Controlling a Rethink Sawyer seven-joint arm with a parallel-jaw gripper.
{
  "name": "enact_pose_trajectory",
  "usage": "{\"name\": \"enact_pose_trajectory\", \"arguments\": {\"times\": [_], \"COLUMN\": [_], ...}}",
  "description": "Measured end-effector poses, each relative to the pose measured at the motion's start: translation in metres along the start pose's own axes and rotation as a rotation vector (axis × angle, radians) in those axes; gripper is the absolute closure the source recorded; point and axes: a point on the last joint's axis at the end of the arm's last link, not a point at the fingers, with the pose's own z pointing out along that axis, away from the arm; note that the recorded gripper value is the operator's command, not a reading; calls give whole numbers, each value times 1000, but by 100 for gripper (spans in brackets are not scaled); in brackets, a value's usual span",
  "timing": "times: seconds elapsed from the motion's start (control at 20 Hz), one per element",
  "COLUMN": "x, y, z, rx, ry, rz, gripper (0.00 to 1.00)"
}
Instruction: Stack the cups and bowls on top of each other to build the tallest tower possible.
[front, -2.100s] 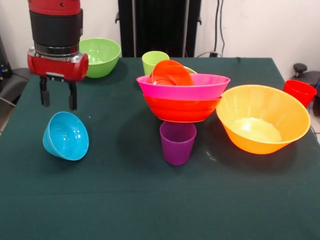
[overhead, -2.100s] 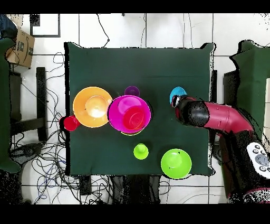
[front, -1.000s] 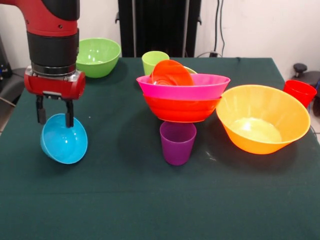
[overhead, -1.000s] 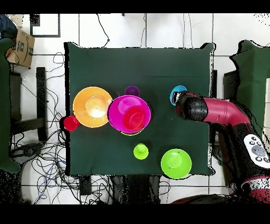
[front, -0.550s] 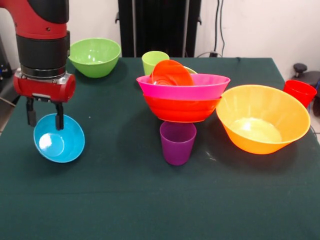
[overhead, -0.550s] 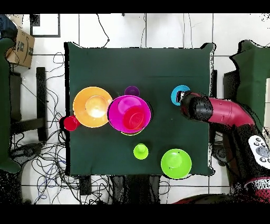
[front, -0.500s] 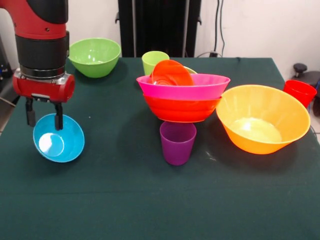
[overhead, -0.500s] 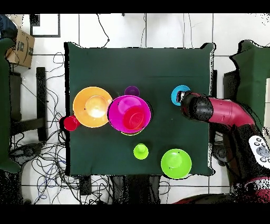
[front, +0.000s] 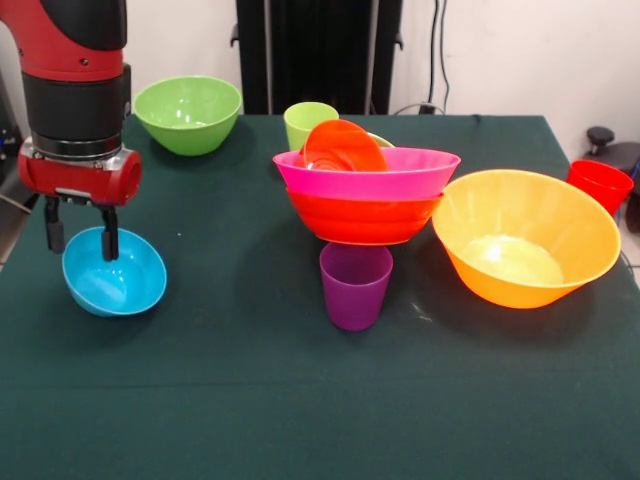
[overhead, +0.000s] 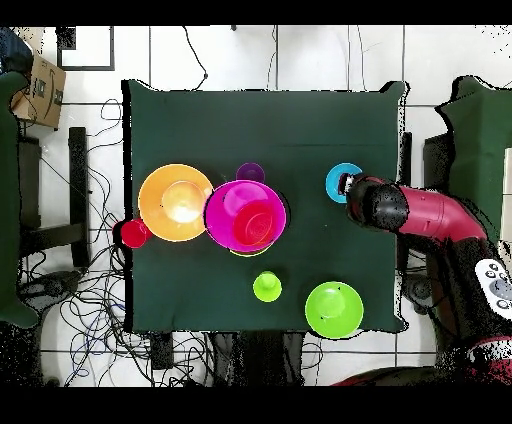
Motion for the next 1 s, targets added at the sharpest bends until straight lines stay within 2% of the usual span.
{"name": "enact_pose_trajectory", "arguments": {"times": [0.6,0.85,1.0], "x": [0,3,6], "y": [0,-2,-9], "z": [0,4,13], "rx": [1,16,40], "ry": [0,-1,-5], "rz": [-1,-32,-70], "gripper": [0,0,0]}}
